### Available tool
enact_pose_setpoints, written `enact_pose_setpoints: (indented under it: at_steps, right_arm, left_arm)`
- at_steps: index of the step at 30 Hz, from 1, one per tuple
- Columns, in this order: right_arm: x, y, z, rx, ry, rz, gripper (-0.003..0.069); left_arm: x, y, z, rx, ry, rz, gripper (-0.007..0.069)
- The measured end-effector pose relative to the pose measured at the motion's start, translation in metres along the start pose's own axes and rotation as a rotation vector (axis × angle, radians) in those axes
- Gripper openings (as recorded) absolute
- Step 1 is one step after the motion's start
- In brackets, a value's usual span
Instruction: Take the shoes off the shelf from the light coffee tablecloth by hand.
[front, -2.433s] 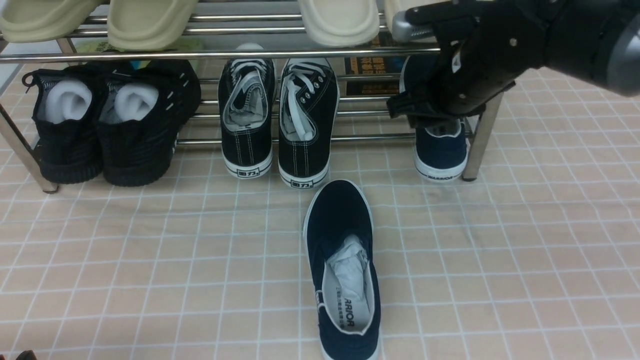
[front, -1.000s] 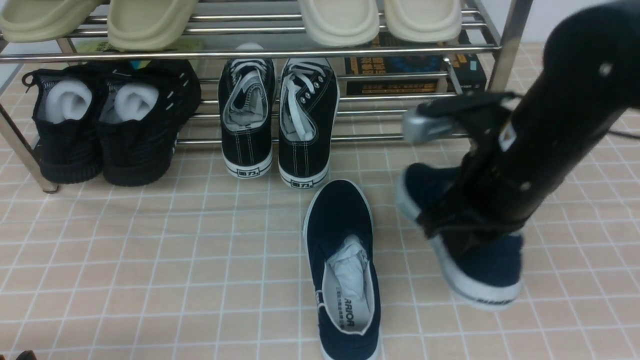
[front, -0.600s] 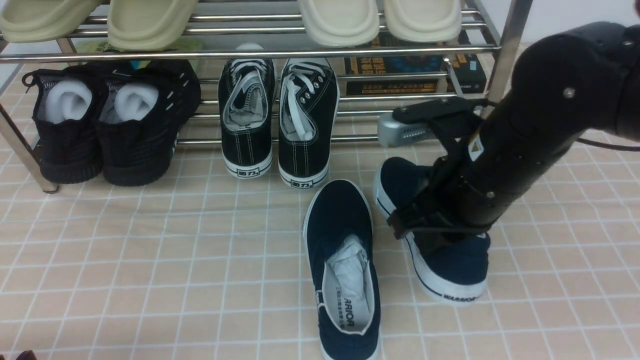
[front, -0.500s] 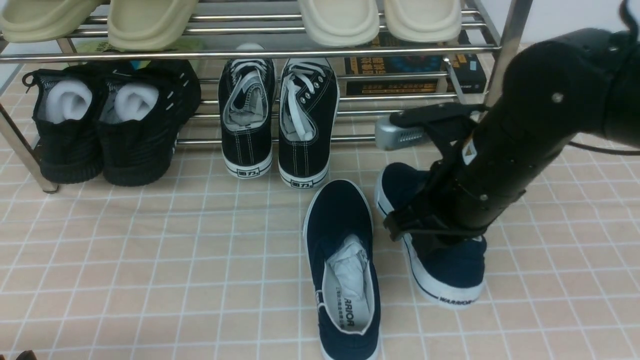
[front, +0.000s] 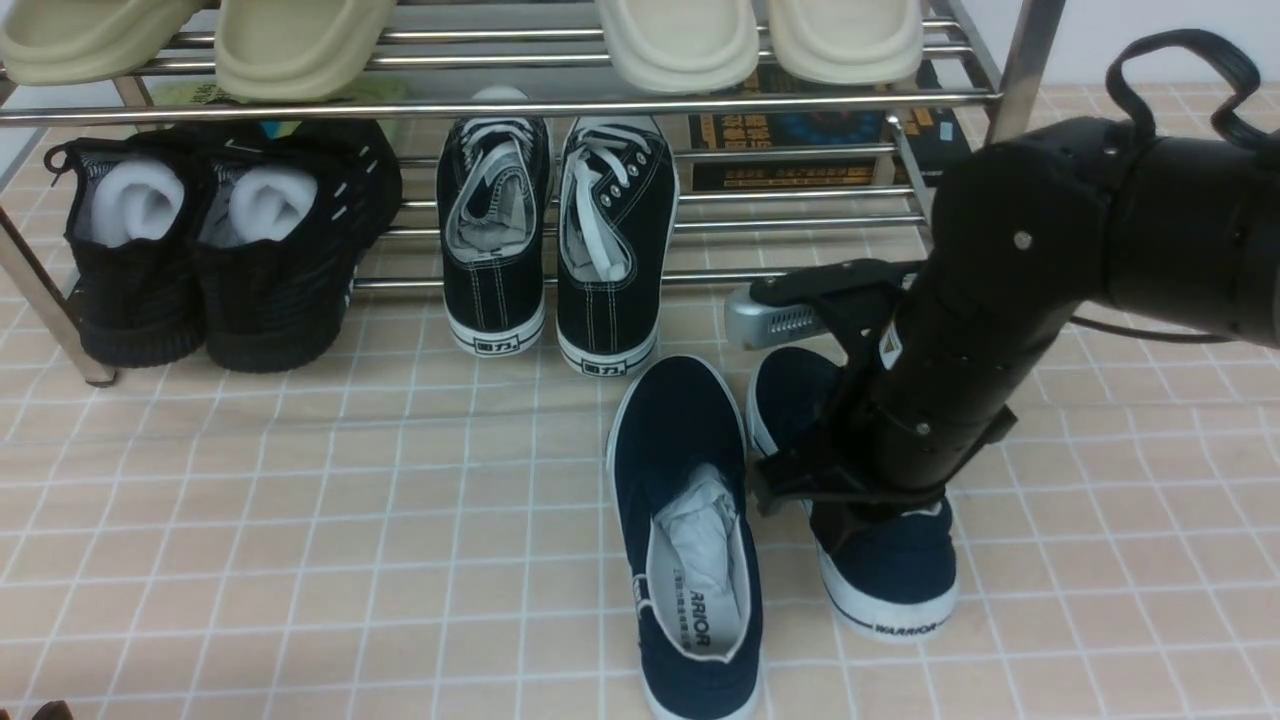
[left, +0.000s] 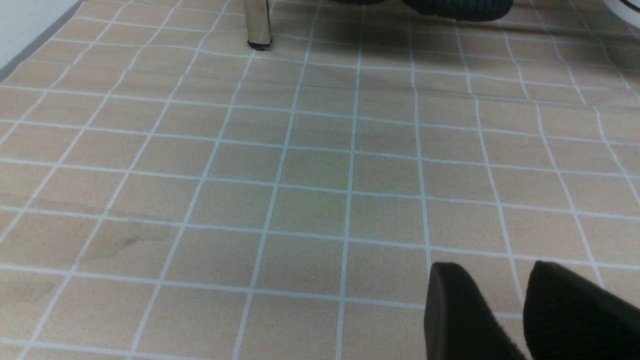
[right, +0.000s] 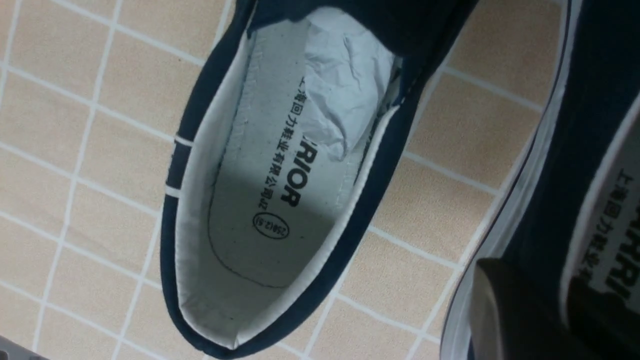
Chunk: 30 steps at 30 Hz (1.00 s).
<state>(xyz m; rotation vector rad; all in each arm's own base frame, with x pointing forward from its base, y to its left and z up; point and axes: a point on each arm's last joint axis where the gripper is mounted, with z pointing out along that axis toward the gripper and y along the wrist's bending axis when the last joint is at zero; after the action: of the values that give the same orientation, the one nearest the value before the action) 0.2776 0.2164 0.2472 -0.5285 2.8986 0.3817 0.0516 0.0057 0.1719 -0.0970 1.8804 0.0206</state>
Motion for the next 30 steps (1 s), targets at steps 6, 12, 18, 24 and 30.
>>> enact_pose_setpoints:
  at_steps: [6,12,18,24,30]
  right_arm:
    - [0.001,0.001,0.0,-0.014,0.015,0.011,0.0036]
    - [0.008,0.014,0.002,-0.039,0.048,-0.008,0.0111]
    - [0.013,0.029,0.004,-0.07,0.057,-0.031,0.027]
    - [0.014,0.027,0.0,-0.048,0.097,-0.079,0.0344]
    - [0.013,0.028,-0.024,-0.02,0.138,-0.254,0.0246]
  left_arm:
    - [0.0,0.0,0.0,0.0,0.0,0.0,0.0242]
    - [0.0,0.0,0.0,0.0,0.0,0.0,0.0243]
    - [0.0,0.0,0.0,0.0,0.0,0.0,0.0243]
    - [0.0,0.0,0.0,0.0,0.0,0.0,0.0243]
    - [0.0,0.0,0.0,0.0,0.0,0.0,0.0243]
